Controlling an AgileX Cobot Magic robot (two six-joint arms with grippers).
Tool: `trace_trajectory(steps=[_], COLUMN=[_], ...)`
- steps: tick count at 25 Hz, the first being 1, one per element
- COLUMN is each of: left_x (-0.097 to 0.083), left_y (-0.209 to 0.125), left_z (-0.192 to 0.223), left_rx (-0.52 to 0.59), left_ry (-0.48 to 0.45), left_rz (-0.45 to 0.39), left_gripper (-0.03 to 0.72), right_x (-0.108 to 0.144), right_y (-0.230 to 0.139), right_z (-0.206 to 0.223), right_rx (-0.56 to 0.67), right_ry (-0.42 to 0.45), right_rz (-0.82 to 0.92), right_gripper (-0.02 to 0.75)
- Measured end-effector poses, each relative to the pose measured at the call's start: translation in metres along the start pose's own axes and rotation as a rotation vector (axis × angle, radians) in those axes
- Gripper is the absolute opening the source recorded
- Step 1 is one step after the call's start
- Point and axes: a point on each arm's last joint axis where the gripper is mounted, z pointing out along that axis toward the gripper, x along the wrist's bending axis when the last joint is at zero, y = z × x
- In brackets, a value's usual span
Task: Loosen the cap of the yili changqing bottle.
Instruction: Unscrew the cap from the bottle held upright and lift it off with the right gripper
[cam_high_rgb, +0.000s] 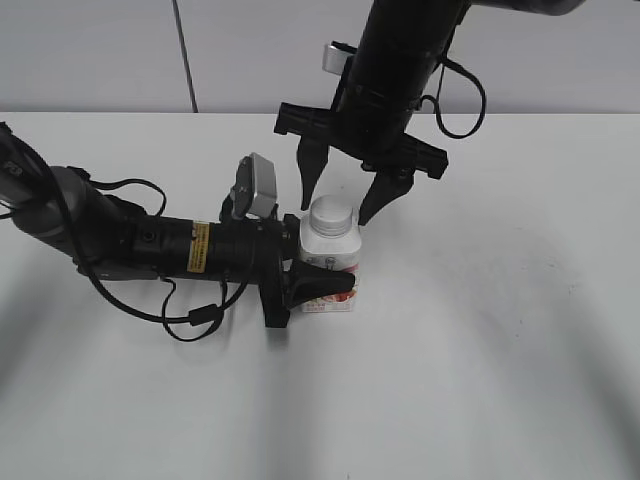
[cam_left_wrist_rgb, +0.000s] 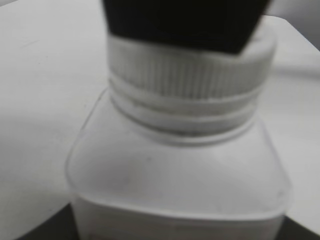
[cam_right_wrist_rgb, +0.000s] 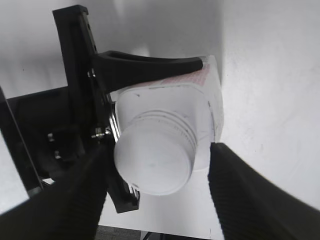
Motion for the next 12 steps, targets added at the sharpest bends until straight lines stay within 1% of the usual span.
trace_trajectory(steps=[6,12], left_x=[0.0000,0.0001], left_y=[0.0000,-0.0001], left_z=[0.0000,0.0000], left_rx=[0.000,0.001], left_ry=[0.000,0.001], left_rz=[0.000,0.000], left_gripper=[0.367,0.367], right_x=[0.0000,-0.0002], right_y=[0.0015,0.0013], right_z=[0.0098,0.0098], right_rx=[0.028,0.030], right_ry=[0.008,0.006], right_rz=[-0.010,-0.011], right_gripper=[0.500,0.498])
